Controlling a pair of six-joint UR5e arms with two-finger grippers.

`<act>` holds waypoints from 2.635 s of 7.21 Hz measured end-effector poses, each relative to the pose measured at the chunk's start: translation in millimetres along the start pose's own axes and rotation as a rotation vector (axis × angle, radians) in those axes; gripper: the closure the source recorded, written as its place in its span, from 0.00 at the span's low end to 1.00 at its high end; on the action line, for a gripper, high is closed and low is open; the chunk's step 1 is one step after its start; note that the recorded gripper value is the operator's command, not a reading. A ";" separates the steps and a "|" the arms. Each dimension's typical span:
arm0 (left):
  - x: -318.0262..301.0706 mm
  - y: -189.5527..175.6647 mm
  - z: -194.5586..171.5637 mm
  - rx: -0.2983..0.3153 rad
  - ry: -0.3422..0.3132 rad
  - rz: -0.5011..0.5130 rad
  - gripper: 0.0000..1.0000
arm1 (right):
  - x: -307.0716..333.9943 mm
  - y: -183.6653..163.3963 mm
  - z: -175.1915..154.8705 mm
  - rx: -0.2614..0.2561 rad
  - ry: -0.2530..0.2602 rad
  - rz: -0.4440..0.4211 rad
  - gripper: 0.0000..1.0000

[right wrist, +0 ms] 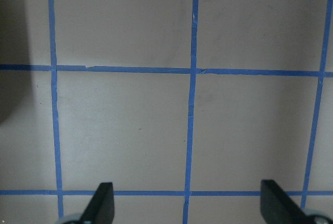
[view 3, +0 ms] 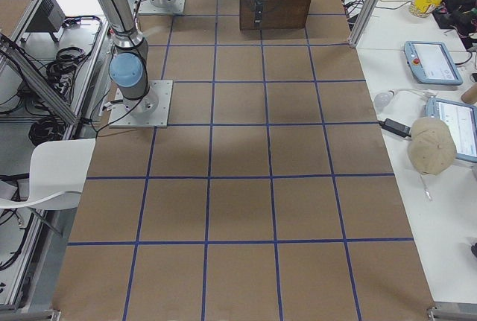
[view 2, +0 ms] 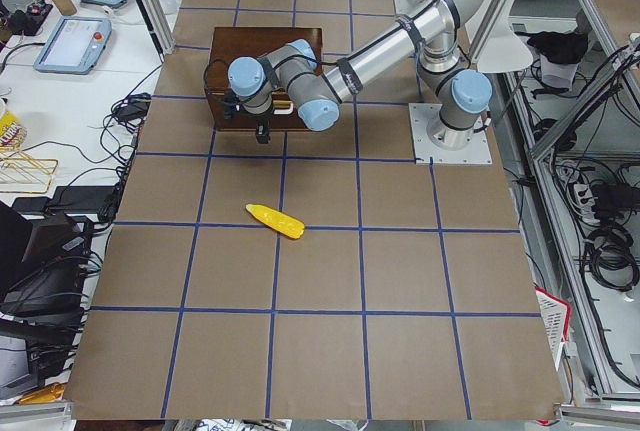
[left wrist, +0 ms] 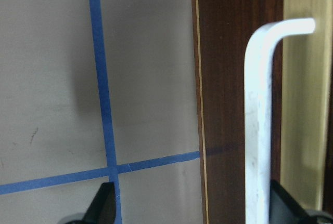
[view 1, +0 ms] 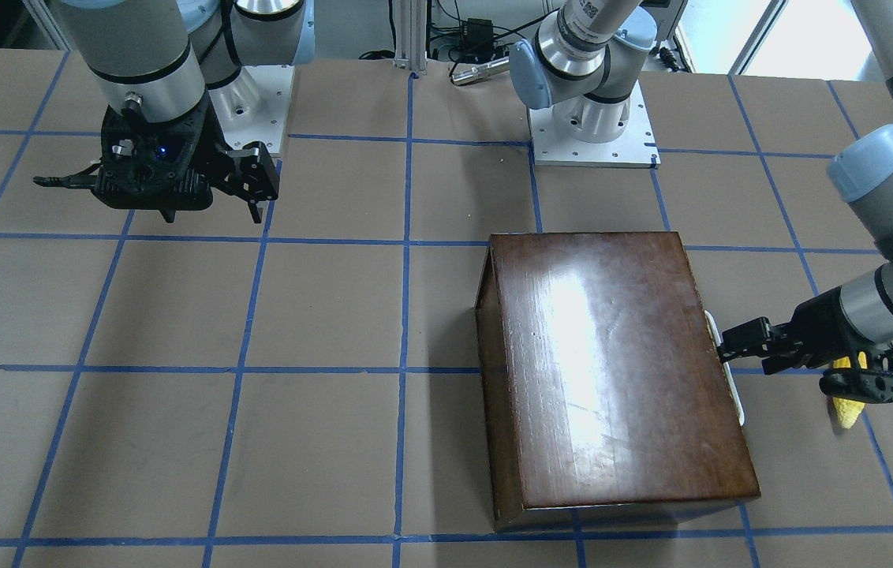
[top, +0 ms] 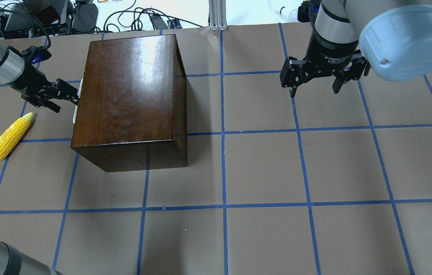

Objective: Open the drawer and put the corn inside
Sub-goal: 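Pull the drawer handle outward with the left gripper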

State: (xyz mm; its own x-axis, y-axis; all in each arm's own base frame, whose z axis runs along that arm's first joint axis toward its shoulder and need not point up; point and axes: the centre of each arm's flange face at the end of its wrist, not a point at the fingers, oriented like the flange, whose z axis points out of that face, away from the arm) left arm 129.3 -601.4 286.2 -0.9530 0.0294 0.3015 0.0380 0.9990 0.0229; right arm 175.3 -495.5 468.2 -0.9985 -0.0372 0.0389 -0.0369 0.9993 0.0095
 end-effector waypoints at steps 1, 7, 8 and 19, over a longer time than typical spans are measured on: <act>-2.2 0.1 -1.5 0.005 -0.003 -0.001 0.00 | 0.0 0.0 0.0 0.000 0.000 0.000 0.00; -20.8 3.9 -7.5 0.019 -0.017 -0.012 0.00 | 0.0 0.0 0.0 0.000 0.000 0.000 0.00; -22.8 4.1 -8.4 0.022 -0.021 -0.013 0.00 | 0.0 0.0 0.0 0.000 0.000 0.000 0.00; -93.9 29.6 -28.0 0.054 -0.028 -0.111 0.00 | 0.0 0.0 0.0 0.000 0.000 0.000 0.00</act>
State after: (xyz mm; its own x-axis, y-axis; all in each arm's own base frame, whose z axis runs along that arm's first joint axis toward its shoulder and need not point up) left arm 228.3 -575.5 285.3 -0.9584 -0.0818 0.2733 -0.0842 0.9964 0.0031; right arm 175.2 -495.6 468.2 -0.9986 -0.0372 0.0389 -0.0368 0.9993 0.0095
